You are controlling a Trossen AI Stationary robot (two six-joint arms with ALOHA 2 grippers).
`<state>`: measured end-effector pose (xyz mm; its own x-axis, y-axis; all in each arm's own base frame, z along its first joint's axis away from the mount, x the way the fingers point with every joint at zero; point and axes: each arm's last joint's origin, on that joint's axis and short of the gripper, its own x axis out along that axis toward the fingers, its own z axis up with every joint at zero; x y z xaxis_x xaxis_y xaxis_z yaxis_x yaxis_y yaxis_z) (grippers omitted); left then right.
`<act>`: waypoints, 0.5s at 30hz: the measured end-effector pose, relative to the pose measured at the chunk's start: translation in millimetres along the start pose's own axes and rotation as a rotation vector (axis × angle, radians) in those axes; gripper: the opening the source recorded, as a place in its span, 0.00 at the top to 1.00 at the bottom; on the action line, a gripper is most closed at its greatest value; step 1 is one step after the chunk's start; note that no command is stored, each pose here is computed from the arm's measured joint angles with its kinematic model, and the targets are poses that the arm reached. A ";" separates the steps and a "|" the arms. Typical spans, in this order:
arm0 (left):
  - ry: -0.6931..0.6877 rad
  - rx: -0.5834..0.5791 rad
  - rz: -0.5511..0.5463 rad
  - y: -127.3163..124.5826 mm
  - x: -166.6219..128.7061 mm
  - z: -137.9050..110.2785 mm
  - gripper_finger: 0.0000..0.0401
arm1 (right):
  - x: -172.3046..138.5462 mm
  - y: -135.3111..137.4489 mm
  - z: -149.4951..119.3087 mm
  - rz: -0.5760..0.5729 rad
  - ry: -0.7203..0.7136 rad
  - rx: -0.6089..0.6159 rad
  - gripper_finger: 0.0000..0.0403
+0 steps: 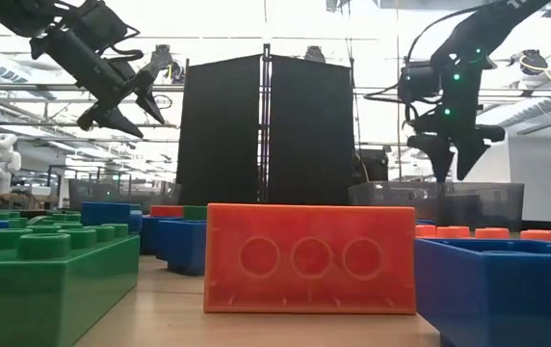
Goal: Sort blocks
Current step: Put the blue game piece into the right black bin
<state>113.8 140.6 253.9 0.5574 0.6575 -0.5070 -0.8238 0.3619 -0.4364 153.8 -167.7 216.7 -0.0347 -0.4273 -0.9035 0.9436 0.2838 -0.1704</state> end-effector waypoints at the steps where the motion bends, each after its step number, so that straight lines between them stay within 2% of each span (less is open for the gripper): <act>1: 0.000 0.000 0.000 0.1 0.1 0.0 0.31 | -2.3 0.2 2.2 0.006 -0.006 -0.002 0.33; 4: 0.000 0.004 0.000 0.0 0.1 0.0 0.31 | -16.2 3.5 10.8 0.095 -0.036 -0.038 0.21; 6: 0.000 0.007 0.000 0.1 0.0 0.0 0.31 | -35.7 10.2 16.6 0.232 -0.091 -0.097 0.18; 9: 0.000 0.007 0.000 0.1 0.0 0.0 0.31 | -68.5 27.3 16.5 0.496 -0.185 -0.200 0.18; 12: 0.000 0.009 0.001 0.1 0.1 0.0 0.31 | -90.3 51.9 -0.8 0.682 -0.217 -0.389 0.21; 15: 0.000 0.030 0.001 0.1 0.1 0.0 0.31 | -94.4 78.5 -32.9 0.733 -0.169 -0.619 0.23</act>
<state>113.8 140.7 253.9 0.5570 0.6575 -0.5074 -0.8268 0.3812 -0.4136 220.3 -76.8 275.6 0.5855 -0.0690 -0.8077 0.3705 0.9090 0.1909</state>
